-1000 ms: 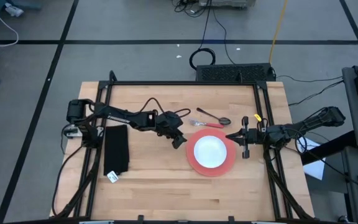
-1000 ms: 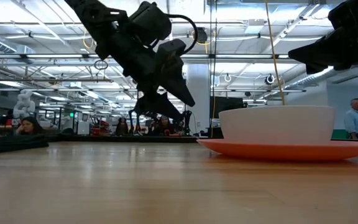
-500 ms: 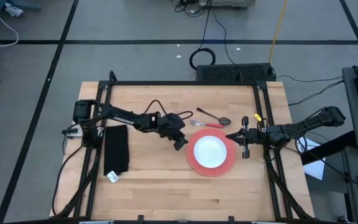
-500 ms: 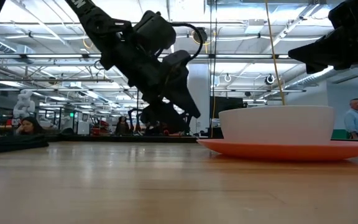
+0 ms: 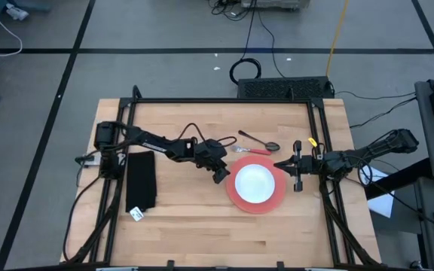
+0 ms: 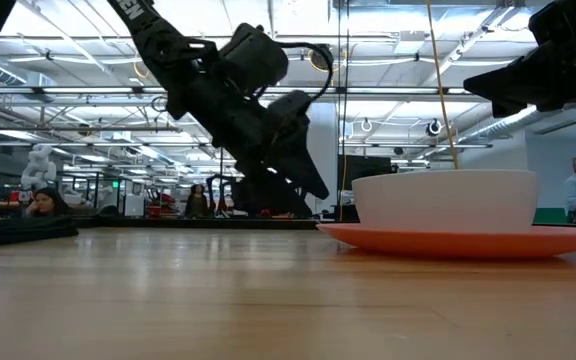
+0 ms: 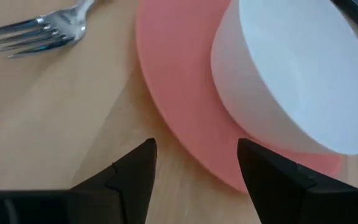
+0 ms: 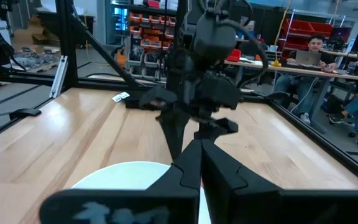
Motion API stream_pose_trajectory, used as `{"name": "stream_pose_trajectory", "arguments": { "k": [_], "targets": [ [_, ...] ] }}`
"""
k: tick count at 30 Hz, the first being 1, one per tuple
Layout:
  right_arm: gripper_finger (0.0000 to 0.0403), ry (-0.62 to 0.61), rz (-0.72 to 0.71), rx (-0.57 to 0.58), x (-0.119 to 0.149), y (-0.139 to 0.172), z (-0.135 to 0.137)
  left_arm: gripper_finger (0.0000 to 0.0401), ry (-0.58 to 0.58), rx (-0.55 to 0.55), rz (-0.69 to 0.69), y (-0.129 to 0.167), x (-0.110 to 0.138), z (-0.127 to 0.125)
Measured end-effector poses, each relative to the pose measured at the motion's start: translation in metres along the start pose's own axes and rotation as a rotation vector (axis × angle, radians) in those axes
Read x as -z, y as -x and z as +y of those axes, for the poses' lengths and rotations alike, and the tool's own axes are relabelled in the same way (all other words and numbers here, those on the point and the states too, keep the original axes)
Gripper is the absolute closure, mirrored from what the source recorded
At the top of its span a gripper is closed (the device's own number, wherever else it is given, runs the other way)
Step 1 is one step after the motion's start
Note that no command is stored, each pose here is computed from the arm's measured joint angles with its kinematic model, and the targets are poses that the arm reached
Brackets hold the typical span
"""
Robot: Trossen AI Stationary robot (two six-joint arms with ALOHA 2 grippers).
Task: Set table place
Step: Adjust the pink plate
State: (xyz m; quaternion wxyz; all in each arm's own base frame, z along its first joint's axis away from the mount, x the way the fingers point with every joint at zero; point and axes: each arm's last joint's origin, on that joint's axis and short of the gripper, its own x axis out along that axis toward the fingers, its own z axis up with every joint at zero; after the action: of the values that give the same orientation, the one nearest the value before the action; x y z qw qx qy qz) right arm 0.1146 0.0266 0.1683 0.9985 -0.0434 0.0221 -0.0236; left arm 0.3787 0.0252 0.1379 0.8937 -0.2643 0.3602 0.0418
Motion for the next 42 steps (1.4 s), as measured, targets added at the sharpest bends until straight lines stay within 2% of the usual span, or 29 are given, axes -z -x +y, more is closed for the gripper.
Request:
{"name": "stream_pose_trajectory", "arguments": {
  "k": [11,23,27,35,37,42],
  "targets": [
    [0.0403,-0.003,0.002,0.0,0.0,0.0,0.0,0.0174,-0.053,-0.021,0.094,-0.029,-0.009,-0.01],
    [0.0403,0.0,0.017,-0.001,0.002,-0.001,0.001,0.0177,-0.056,-0.065,0.114,-0.034,-0.009,-0.009],
    [0.0403,-0.004,0.008,0.0,0.001,-0.001,0.0,0.0225,-0.074,-0.073,0.116,-0.034,-0.009,-0.009],
    [0.0403,-0.002,0.009,0.0,0.001,-0.001,0.0,0.0382,-0.089,-0.066,0.108,-0.033,-0.01,-0.009],
    [0.0403,-0.001,0.01,0.0,0.001,-0.001,0.0,0.0389,-0.089,-0.059,0.11,-0.033,-0.01,-0.01],
    [0.0403,-0.001,0.01,0.0,0.001,-0.001,0.001,0.0378,-0.079,-0.066,0.124,-0.033,-0.009,-0.01]
  ]
}}
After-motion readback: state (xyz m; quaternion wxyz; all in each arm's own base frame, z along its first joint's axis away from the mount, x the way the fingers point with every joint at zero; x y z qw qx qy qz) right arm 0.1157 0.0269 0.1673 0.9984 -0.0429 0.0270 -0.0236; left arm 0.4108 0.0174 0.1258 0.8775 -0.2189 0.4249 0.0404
